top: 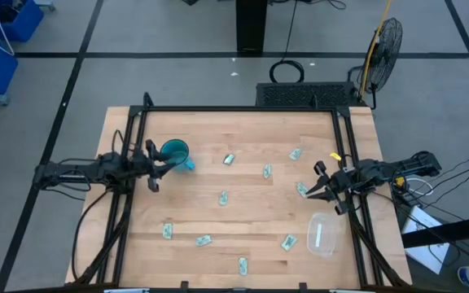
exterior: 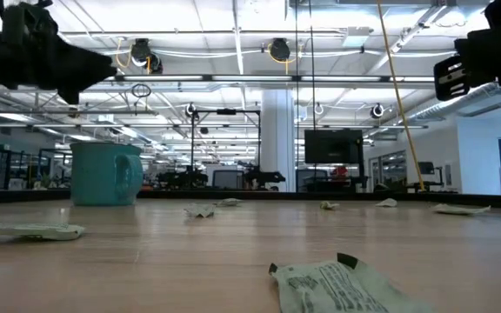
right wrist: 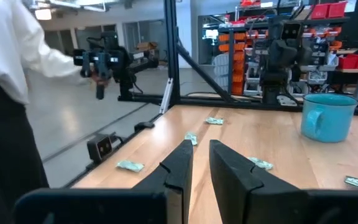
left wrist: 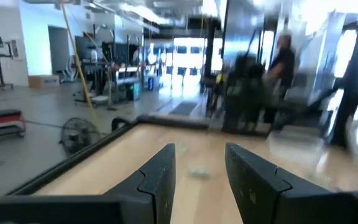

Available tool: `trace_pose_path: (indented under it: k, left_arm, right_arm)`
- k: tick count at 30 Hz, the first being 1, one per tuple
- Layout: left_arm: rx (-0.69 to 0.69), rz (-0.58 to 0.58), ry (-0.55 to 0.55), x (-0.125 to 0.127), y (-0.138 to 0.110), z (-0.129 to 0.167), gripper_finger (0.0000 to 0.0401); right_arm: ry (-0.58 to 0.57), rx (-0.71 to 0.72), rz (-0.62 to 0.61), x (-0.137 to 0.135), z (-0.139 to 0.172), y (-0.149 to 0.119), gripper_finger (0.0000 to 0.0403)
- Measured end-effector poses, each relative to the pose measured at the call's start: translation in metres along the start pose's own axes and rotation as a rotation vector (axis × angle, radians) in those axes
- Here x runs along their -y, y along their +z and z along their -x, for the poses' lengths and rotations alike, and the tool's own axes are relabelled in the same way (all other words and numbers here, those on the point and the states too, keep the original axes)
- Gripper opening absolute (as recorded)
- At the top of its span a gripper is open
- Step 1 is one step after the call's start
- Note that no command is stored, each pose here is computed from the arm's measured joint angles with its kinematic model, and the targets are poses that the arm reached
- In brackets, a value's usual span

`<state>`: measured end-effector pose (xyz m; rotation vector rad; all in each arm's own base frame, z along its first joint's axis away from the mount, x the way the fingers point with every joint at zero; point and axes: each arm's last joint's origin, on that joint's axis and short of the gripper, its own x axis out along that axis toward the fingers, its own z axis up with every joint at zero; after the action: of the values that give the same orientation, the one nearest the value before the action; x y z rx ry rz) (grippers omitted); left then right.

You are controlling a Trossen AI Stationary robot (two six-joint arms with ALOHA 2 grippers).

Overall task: Pick and place Stevia / Truvia into bins
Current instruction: Put the stevia packet into the transparent container

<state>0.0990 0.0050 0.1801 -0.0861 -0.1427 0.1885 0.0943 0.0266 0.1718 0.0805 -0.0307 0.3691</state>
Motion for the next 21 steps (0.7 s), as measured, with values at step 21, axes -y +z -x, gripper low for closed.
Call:
trace_pose_path:
  k: [21]
  left_arm:
    - [0.332, 0.352, 0.097, 0.003, 0.083, -0.005, 0.0145]
  right_arm:
    - [-0.424, 0.181, -0.174, 0.008, -0.016, 0.083, 0.005]
